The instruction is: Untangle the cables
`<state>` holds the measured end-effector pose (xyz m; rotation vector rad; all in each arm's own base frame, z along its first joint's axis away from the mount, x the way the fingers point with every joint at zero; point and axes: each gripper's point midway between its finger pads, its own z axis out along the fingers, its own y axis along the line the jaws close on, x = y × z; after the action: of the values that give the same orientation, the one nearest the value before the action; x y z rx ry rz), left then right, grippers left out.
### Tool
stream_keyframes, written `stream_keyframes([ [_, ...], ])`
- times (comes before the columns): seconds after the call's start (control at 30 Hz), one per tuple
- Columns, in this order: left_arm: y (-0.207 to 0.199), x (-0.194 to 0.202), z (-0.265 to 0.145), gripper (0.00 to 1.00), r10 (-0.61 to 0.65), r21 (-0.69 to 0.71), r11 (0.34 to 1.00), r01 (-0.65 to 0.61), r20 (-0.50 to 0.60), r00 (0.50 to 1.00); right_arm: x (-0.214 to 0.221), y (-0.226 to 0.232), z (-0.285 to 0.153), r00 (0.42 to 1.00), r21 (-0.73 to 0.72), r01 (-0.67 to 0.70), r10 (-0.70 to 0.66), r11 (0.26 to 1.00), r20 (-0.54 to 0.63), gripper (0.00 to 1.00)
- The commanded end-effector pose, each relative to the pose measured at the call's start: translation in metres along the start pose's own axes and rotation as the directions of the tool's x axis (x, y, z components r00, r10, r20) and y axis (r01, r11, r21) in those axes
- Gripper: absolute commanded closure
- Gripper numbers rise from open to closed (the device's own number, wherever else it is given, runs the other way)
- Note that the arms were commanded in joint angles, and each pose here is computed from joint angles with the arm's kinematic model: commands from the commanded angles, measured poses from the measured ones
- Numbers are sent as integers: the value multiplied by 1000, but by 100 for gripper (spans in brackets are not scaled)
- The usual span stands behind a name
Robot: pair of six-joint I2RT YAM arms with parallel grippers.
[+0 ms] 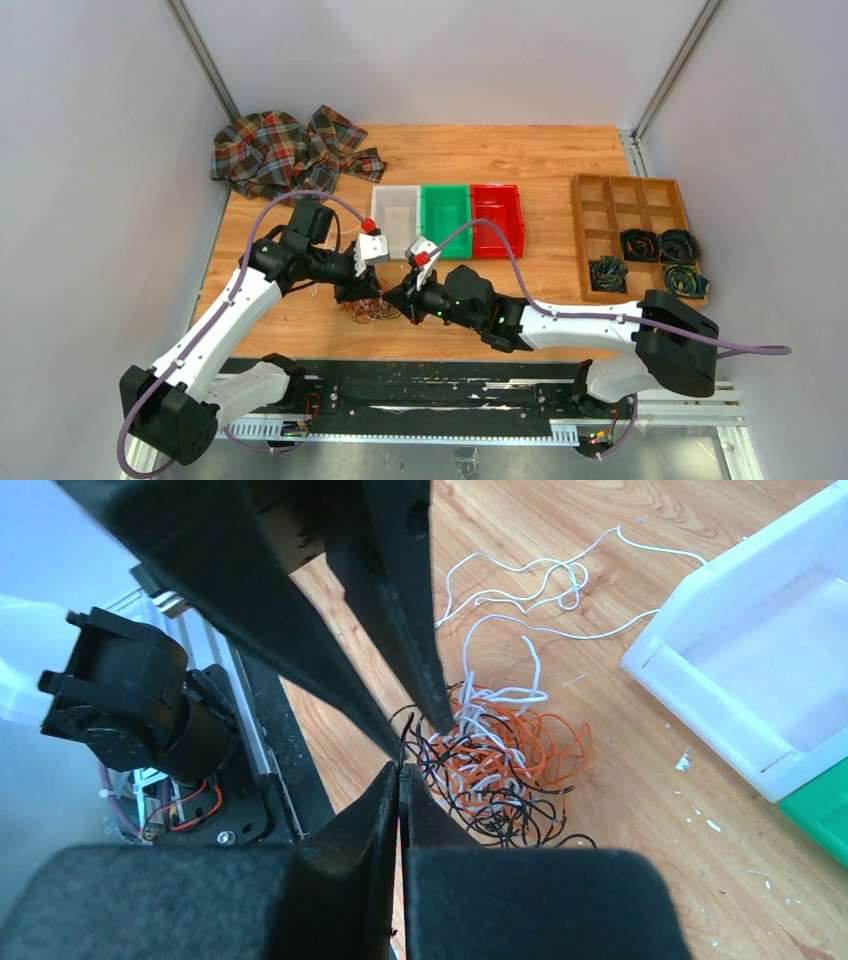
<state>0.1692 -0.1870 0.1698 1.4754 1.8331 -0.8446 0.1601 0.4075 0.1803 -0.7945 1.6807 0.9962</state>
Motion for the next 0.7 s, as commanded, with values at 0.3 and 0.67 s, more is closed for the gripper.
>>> stream_keyframes([
  [0.3,8,-19,4,93,-41,-37,998,44,71,997,-38,12,-5,995,-52,-26,31,998,97,96],
  [0.67,15,-80,-48,99,-191,-209,952,225,171,967,-63,-31,-30,972,179,-37,-6,983,233,49],
])
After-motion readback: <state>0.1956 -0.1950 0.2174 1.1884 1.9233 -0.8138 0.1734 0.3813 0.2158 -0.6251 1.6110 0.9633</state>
